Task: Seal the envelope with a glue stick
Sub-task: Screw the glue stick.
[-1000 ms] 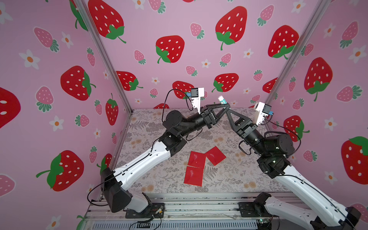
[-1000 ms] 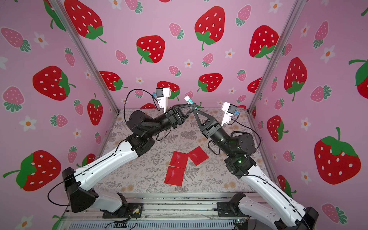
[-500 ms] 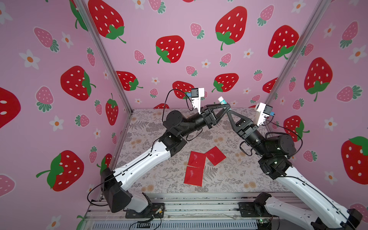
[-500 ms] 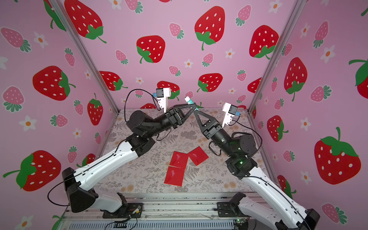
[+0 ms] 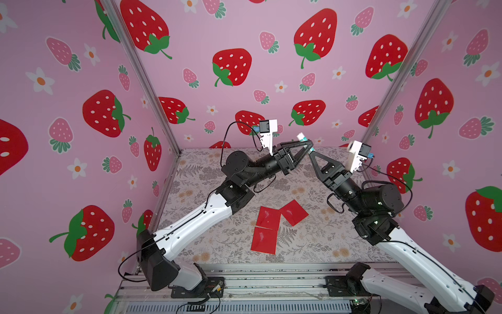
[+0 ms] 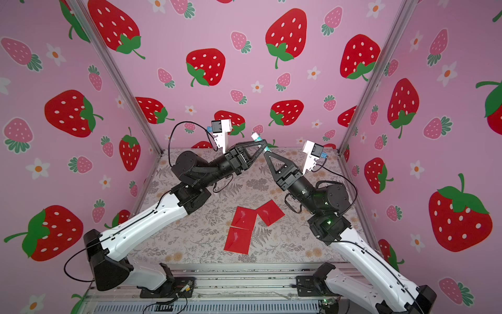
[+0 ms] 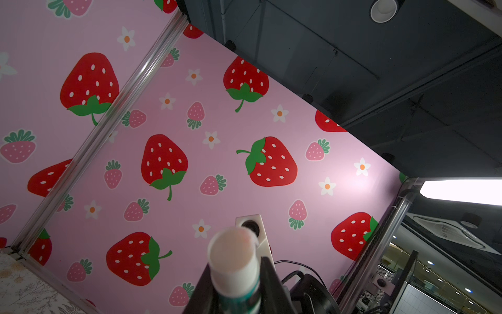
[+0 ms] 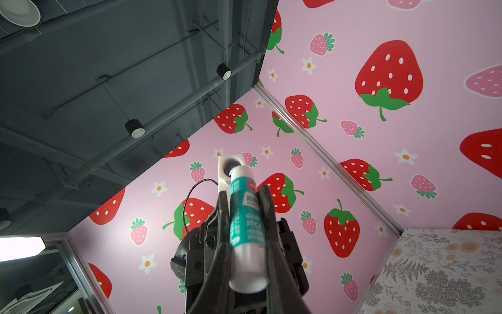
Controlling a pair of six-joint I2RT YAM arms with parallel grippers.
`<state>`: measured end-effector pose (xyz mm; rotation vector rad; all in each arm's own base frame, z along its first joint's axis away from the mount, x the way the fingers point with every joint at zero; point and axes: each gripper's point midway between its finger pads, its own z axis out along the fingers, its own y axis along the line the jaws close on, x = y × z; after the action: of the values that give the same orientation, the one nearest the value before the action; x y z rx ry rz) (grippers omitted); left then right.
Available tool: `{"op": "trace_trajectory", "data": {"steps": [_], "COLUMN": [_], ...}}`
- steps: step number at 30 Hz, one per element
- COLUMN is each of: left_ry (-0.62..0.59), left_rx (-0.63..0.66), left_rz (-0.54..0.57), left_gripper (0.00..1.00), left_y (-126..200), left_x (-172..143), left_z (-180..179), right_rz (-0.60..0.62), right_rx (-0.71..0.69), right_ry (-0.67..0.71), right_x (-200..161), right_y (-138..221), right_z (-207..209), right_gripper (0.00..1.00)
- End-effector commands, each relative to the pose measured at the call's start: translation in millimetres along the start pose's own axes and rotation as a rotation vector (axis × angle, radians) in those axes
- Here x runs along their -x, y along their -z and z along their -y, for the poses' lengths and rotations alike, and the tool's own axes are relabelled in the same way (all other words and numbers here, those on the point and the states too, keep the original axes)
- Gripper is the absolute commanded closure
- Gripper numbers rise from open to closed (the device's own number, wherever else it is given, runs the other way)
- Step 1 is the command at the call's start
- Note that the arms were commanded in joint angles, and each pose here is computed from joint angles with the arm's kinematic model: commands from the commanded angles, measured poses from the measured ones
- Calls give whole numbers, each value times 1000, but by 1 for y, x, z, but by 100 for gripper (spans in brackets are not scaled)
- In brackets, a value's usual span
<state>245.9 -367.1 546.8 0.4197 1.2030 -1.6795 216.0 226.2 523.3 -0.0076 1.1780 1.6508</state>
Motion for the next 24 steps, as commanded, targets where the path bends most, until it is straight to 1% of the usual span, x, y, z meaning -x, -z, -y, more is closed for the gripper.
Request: {"op": "trace_trajectory", "data": {"steps": [1,4,5,7,8,9,11,12,14,18,24], "left_ry": [-42,-43,-45,-46,-43,-40,-37,-36,-31,-27,-19], "left_rx": [-41,-38,-41,-50,-54,-60,-64,-65,-65,-65,-70], "left_rz": [45,48,48,46,43,44,41,40,40,36,37], "left_gripper": [75,75,77,87,91,92,92,93,93,93,93], "left_y": [6,7,7,6,6,6,6,5,5,4,3], "left_x": [16,17,17,17,16,16,15,15,14,13,12], "left_z": [21,22,23,24,24,25,26,25,25,23,22], "right_rz": [-3,-4,-5,-4,-4,0,8,11,15,24,23], "right_rx": [12,6,4,-6,-14,-20,-25,-21,-12,6,35], "right_ry": [0,0,1,-2,-4,-5,-5,2,15,27,32], "right_x": [-1,-2,-2,-2,-3,-2,0,1,4,7,9], "right_y": [3,3,3,3,3,3,3,3,2,-1,-9], "right_z": [-2,0,0,2,4,5,5,3,-1,-6,-12], "right_gripper": [90,90,90,87,78,68,60,58,58,62,64]}}
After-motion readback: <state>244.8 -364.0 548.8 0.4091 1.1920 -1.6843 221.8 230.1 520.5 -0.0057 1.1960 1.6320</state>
